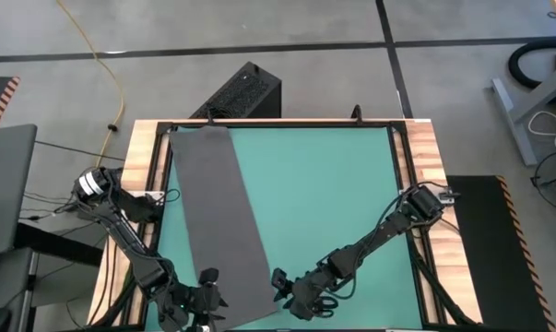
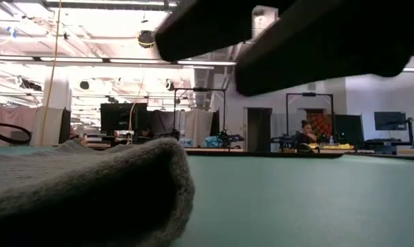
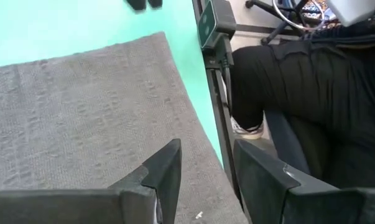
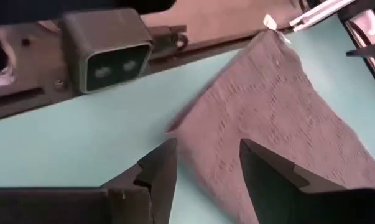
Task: Roll towel
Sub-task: Roll the gray towel
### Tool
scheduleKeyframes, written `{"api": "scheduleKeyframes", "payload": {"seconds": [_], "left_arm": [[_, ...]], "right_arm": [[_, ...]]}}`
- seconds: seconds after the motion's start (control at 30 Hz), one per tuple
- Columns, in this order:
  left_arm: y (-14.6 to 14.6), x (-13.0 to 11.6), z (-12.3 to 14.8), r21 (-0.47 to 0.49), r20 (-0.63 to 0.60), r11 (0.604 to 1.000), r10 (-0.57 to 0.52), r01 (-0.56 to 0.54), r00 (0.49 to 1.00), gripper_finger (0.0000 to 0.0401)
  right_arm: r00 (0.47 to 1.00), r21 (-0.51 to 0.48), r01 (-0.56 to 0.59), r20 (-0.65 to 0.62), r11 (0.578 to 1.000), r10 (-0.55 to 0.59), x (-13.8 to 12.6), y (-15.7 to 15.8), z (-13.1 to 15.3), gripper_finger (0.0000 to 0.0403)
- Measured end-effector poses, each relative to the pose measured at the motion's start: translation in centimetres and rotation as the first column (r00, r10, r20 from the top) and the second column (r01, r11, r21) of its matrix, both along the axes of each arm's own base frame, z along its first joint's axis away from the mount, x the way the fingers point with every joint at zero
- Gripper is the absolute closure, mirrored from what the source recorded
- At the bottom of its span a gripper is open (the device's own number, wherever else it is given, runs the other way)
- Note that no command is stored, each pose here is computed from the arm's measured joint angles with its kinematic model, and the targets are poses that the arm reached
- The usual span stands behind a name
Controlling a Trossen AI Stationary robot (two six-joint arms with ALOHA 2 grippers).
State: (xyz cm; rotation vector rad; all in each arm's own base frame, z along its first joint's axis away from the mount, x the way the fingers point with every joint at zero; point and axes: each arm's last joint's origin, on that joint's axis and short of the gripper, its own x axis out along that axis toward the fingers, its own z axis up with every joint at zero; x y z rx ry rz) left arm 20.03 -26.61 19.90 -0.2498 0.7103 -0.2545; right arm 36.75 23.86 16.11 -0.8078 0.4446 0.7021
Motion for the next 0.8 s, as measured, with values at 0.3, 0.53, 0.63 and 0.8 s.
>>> {"api": "scheduleKeyframes", "payload": {"seconds": [0.3, 0.53, 0.63, 0.8], "left_arm": [[0.2, 0.3, 0.1, -0.001, 0.01, 1.0, 0.009, -0.009, 1.0, 0.0264], [0.2, 0.3, 0.1, 0.008, 0.02, 1.0, 0.019, -0.019, 1.0, 0.0264], [0.2, 0.3, 0.1, 0.014, 0.022, 1.0, 0.021, -0.022, 1.0, 0.0264], [0.2, 0.3, 0.1, 0.032, 0.03, 0.999, 0.009, -0.01, 1.0, 0.0264]], "right_arm": [[0.999, -0.128, -0.011, 0.036, 0.992, 0.016, 1.3, 1.2, -2.8, 0.0207], [0.997, -0.147, -0.027, 0.063, 0.989, 0.036, 1.2, 1.4, -2.5, 0.0207], [0.997, -0.144, -0.051, 0.053, 0.988, 0.059, 1.2, 1.4, -2.6, 0.0219], [0.996, -0.138, -0.057, 0.059, 0.989, 0.066, 1.2, 1.5, -2.5, 0.0278]]}}
